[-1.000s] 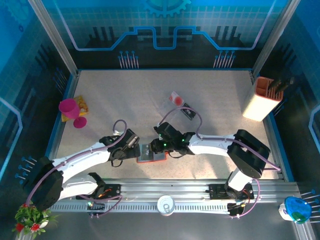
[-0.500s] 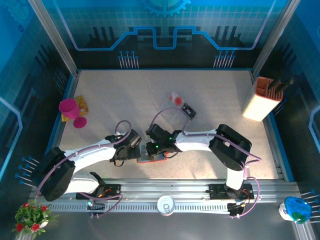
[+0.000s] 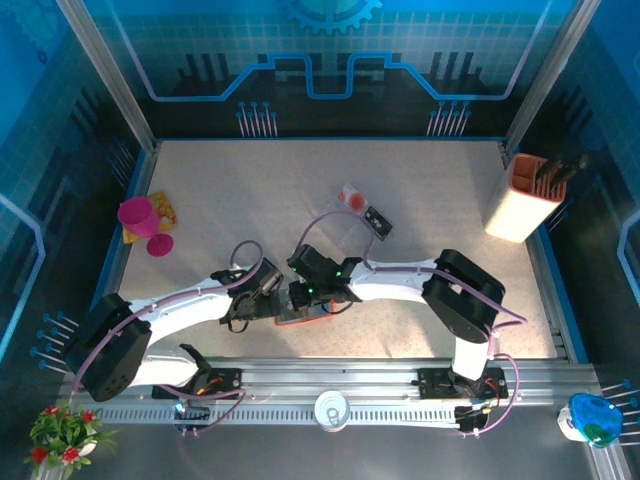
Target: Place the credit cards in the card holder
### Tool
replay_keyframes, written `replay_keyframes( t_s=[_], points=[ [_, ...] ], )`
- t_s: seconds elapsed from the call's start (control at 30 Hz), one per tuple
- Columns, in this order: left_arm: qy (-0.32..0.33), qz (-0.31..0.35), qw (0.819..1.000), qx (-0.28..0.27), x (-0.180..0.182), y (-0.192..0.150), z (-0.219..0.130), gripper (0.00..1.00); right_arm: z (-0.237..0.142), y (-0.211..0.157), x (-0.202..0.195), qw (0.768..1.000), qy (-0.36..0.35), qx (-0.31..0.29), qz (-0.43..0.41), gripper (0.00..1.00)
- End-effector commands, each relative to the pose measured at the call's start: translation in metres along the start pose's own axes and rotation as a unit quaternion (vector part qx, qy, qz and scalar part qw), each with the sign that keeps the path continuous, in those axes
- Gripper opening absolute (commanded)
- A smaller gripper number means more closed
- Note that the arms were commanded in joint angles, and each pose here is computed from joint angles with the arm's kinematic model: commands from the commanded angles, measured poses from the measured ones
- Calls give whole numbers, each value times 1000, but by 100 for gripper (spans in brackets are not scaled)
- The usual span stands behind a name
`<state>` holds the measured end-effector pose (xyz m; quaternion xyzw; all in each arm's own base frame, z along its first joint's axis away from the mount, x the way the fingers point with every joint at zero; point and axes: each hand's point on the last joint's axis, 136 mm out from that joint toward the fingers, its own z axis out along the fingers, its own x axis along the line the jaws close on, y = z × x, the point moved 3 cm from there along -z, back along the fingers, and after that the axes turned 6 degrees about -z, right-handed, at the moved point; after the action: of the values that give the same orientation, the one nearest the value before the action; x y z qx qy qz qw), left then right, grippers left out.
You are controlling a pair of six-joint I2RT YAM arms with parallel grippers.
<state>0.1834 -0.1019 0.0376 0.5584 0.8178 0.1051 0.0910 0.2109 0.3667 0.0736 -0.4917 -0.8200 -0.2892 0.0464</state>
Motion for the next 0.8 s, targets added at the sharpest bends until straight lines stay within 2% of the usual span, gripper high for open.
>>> replay_keyframes(
  t_s=[0.0, 0.47, 0.77],
  points=[
    [-1, -3, 1000, 26, 5, -12, 13, 99, -14, 0, -11, 1000, -16, -11, 8, 7],
    [-2, 1, 1000, 28, 4, -12, 14, 99, 8, -24, -26, 998, -45, 35, 23, 3],
    [-1, 3, 1000, 31, 3, -13, 16, 99, 19, -31, -18, 998, -37, 52, 17, 1]
  ],
)
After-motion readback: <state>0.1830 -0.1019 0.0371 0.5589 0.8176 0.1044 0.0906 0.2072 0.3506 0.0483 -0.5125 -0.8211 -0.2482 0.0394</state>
